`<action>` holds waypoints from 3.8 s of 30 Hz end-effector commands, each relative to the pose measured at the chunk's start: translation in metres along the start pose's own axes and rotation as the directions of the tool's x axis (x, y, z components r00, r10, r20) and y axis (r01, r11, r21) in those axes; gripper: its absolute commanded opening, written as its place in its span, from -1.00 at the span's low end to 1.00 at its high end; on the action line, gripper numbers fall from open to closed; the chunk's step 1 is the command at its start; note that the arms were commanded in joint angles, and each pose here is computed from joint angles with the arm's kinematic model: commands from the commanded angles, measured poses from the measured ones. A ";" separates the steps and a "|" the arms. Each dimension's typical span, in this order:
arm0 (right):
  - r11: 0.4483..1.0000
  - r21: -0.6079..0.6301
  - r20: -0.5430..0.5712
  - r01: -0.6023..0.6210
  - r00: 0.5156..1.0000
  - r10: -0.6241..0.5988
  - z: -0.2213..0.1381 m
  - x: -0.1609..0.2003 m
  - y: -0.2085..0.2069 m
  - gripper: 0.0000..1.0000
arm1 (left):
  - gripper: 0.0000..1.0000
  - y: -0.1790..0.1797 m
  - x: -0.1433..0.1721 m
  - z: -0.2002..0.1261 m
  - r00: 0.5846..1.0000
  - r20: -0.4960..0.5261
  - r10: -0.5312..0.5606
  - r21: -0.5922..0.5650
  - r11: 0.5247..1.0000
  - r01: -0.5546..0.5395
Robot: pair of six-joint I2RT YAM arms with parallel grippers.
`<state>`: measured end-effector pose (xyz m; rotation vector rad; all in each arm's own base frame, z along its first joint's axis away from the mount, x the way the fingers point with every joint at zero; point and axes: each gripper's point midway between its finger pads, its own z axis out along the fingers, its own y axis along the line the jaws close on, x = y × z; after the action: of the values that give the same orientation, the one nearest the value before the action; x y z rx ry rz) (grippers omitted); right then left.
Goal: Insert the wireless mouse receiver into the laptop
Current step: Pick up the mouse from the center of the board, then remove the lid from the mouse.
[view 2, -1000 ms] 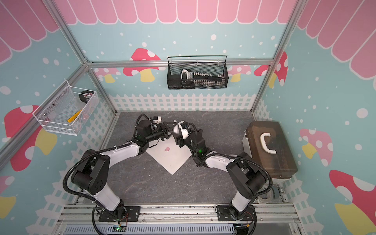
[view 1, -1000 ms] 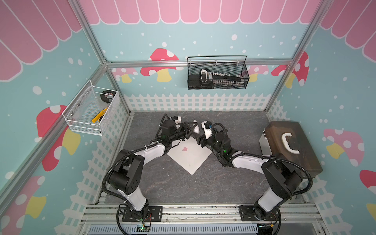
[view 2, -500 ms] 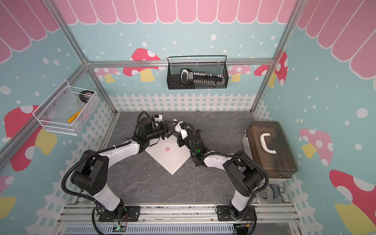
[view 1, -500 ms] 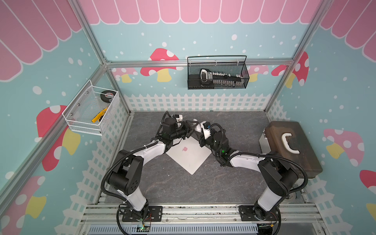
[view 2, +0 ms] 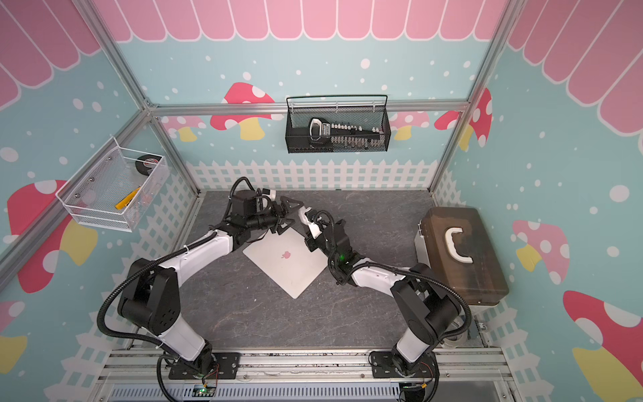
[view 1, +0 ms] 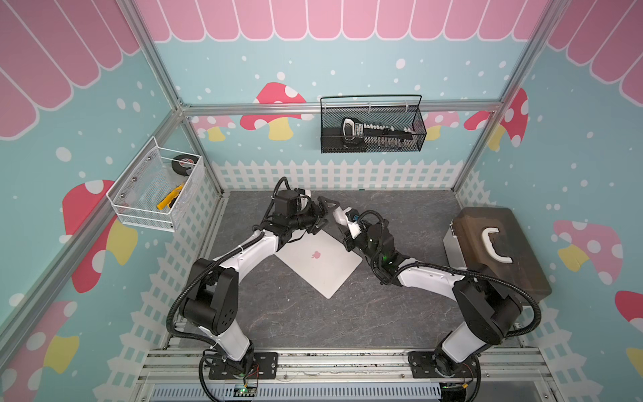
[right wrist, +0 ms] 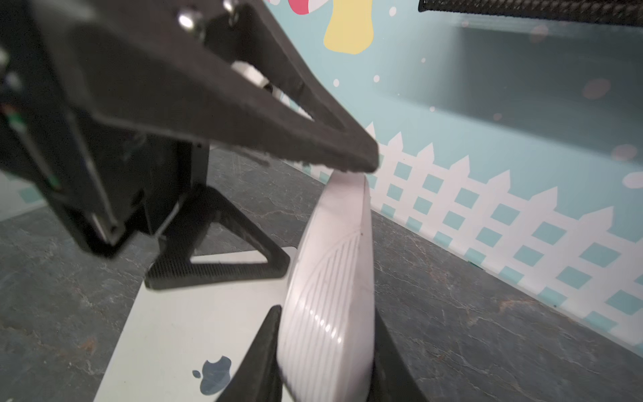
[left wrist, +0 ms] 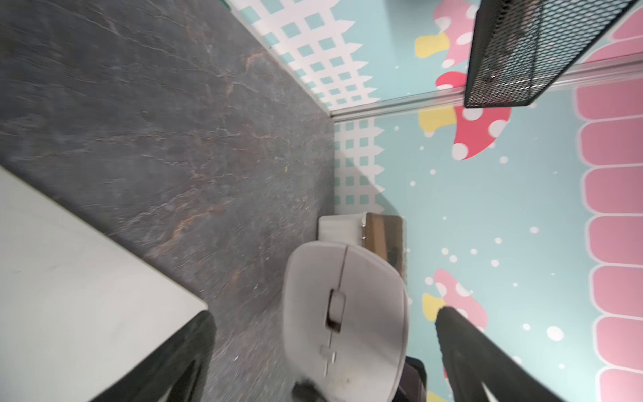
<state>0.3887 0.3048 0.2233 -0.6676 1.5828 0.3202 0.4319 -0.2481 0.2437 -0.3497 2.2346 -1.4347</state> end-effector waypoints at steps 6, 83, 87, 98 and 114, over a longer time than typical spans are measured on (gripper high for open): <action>0.815 0.091 -0.209 0.572 0.811 -0.546 -0.020 0.037 0.001 -0.52 | 0.98 0.036 0.026 -0.036 0.945 -0.323 -0.055 -0.260 0.965 -0.033; 0.763 -0.071 -0.350 -0.643 0.732 0.585 -0.106 -0.031 0.001 0.61 | -1.00 0.025 0.017 -0.001 0.996 -0.068 0.064 0.011 0.998 -0.063; 0.606 -0.057 -0.431 -0.794 0.567 0.702 -0.101 -0.023 -0.003 0.58 | -1.00 0.010 0.026 -0.009 0.991 0.013 0.136 0.076 0.988 -0.137; 0.434 -0.085 -0.501 -0.897 0.415 0.759 -0.081 0.012 0.013 0.59 | -1.00 0.002 0.063 -0.010 0.990 0.052 0.129 0.217 0.967 -0.137; 0.379 -0.099 -0.460 -0.920 0.380 0.803 -0.052 0.020 0.009 0.50 | -1.00 0.000 0.083 0.004 0.992 0.009 0.126 0.244 0.962 -0.124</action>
<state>0.3303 0.2745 0.1895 -0.0282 2.2360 1.3731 0.3629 -0.2833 0.2090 -0.1552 2.0748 -1.5829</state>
